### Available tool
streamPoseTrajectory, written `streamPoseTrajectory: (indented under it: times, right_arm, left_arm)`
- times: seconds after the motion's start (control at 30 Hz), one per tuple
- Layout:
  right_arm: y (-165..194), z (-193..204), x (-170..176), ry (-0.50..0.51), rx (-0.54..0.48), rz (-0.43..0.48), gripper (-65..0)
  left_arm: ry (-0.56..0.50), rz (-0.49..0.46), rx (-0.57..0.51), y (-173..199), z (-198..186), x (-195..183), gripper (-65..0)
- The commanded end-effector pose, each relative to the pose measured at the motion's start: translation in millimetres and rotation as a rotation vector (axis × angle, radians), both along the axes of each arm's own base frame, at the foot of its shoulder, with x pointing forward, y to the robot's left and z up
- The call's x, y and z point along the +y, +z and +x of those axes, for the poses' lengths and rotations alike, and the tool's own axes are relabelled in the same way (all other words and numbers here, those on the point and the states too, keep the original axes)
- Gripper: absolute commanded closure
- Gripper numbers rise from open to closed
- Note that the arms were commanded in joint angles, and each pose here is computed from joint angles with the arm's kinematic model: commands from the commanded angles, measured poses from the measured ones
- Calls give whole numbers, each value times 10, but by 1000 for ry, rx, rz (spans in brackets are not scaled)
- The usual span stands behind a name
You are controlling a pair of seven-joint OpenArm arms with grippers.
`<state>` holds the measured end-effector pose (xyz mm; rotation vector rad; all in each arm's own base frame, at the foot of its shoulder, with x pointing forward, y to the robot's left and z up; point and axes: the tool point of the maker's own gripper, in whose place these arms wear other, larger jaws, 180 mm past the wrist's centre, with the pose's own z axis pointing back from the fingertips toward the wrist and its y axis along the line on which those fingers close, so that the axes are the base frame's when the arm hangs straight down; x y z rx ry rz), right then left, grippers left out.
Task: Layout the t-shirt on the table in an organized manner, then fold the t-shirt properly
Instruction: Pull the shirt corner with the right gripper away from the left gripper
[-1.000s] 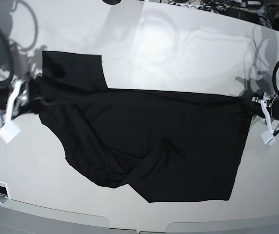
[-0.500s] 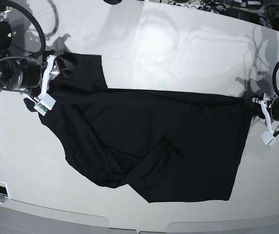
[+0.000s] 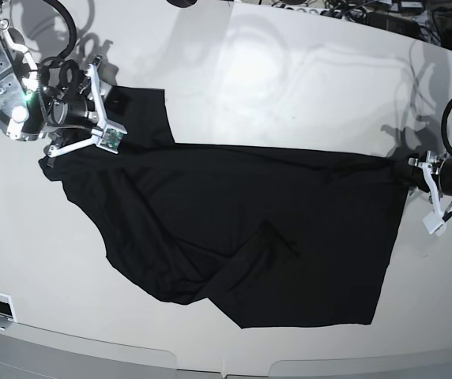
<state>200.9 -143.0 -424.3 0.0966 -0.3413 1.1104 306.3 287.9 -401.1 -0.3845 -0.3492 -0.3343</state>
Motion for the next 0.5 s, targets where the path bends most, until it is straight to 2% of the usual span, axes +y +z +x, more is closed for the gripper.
streamPoseTrajectory:
  times: [0.0,0.2,0.33,0.47]
  right_arm:
    - [45,27,17,21,-17,3,-312]
    - [-62,-40,116,45,-43,-41,-312]
    - [-90,98,-3,-28,-134,-122,-313]
    - [-239,13,-67,-42,-79,-132,-313]
  left_arm:
    - [9,4,-47,164,123,83,0]
    - [9,4,-47,164,123,83,0]
    - [9,4,-47,164,122,84,0]
    - [9,4,-47,164,123,83,0]
